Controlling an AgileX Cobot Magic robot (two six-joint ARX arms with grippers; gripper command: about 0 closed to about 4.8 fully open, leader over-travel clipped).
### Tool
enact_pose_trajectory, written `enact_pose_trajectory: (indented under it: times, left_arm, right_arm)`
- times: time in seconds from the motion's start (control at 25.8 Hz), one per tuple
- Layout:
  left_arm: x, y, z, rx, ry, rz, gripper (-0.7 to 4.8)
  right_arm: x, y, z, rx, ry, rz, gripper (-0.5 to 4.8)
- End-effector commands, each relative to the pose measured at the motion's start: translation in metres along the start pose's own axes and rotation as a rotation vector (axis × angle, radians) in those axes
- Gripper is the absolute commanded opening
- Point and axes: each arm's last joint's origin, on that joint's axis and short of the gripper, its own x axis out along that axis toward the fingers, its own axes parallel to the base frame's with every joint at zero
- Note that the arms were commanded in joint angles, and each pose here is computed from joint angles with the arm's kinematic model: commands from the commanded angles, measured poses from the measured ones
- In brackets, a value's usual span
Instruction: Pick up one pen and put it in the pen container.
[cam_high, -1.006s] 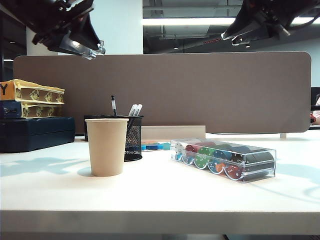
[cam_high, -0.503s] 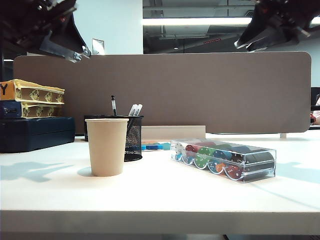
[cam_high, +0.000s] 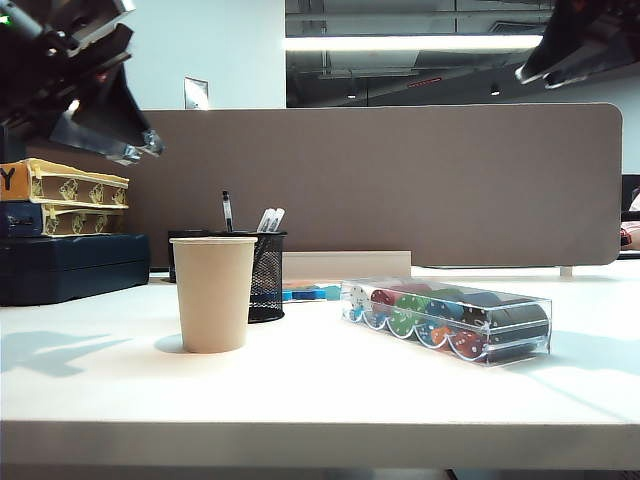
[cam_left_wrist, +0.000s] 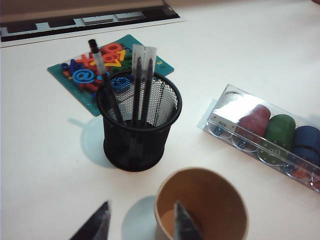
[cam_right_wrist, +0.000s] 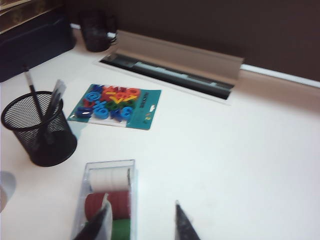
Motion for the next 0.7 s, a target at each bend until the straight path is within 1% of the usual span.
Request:
enact_pose_trajectory:
  times: [0.04,0.23,0.5,0.7]
  left_arm:
    - [-0.009,-0.002,-0.001,0.003,-0.056,0.028,1.61]
    - [-0.027,-0.007,-0.014,0.012,-0.092,0.078,1.61]
    - [-0.039,-0.01,-0.033,0.014,-0.112,0.132,1.61]
    - [-0.044,-0.011,-0.054,-0.033,-0.111,0.143,1.61]
  right_arm:
    - [-0.01,0.002,0.001,-0.03,-0.039,-0.043,1.59]
    - [-0.02,0.006,-0.013,-0.035,-0.033,-0.051,1.59]
    - [-0.024,0.01,-0.036,-0.024,0.007,-0.049,1.59]
    - [-0.034,0.013,-0.044,-0.026,-0.007,-0.091,1.59]
